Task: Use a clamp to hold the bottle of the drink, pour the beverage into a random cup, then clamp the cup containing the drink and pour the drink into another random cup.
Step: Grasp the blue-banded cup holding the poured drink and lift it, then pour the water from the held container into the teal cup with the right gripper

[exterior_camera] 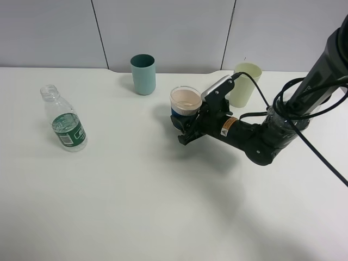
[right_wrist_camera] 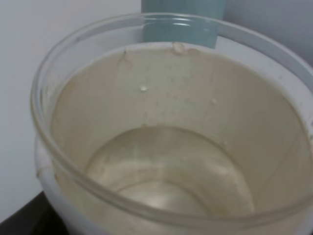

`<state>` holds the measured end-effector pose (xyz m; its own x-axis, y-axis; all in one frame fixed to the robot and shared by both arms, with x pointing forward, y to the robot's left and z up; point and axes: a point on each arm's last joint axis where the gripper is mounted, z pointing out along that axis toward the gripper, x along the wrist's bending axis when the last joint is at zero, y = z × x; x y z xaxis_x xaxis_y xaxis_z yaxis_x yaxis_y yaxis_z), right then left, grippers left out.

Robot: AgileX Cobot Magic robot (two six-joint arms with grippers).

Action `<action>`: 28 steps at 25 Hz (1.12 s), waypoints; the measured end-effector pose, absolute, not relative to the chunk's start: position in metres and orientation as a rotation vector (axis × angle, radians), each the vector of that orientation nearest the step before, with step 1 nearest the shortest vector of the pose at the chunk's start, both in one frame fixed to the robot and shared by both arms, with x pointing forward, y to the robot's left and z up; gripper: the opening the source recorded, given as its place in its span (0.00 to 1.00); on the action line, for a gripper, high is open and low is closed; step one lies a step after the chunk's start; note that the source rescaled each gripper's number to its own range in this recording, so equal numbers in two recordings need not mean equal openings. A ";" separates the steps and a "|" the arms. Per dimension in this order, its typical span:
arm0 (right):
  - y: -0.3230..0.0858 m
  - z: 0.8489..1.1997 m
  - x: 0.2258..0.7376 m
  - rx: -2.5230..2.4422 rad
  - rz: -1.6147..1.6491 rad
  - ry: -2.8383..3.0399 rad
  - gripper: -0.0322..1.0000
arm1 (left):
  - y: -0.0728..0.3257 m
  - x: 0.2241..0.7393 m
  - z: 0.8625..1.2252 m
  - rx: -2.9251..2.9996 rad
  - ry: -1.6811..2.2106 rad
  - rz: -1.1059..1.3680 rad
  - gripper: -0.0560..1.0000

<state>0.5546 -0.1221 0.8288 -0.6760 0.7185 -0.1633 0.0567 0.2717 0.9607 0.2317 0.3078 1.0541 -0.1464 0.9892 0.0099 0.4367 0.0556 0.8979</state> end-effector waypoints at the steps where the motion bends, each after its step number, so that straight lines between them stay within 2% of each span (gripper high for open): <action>1: -0.122 0.829 0.555 0.699 1.440 1.951 0.06 | 0.308 0.232 1.054 1.446 1.666 1.049 1.00; 8: -0.122 0.840 0.556 0.761 1.434 1.974 0.06 | 0.308 0.232 1.054 1.446 1.666 1.049 1.00; 23: -0.127 0.921 0.561 0.825 1.378 1.942 0.06 | 0.308 0.232 1.054 1.446 1.666 1.049 1.00; 28: -0.120 0.953 0.582 0.818 1.294 1.972 0.06 | 0.308 0.232 1.054 1.446 1.666 1.049 1.00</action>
<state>0.5820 -0.1203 0.9528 -0.6057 0.7775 -0.1691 0.1541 0.3232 0.9337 0.2317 0.3078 1.0541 -0.1464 0.9892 0.0099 0.4367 0.0556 0.8979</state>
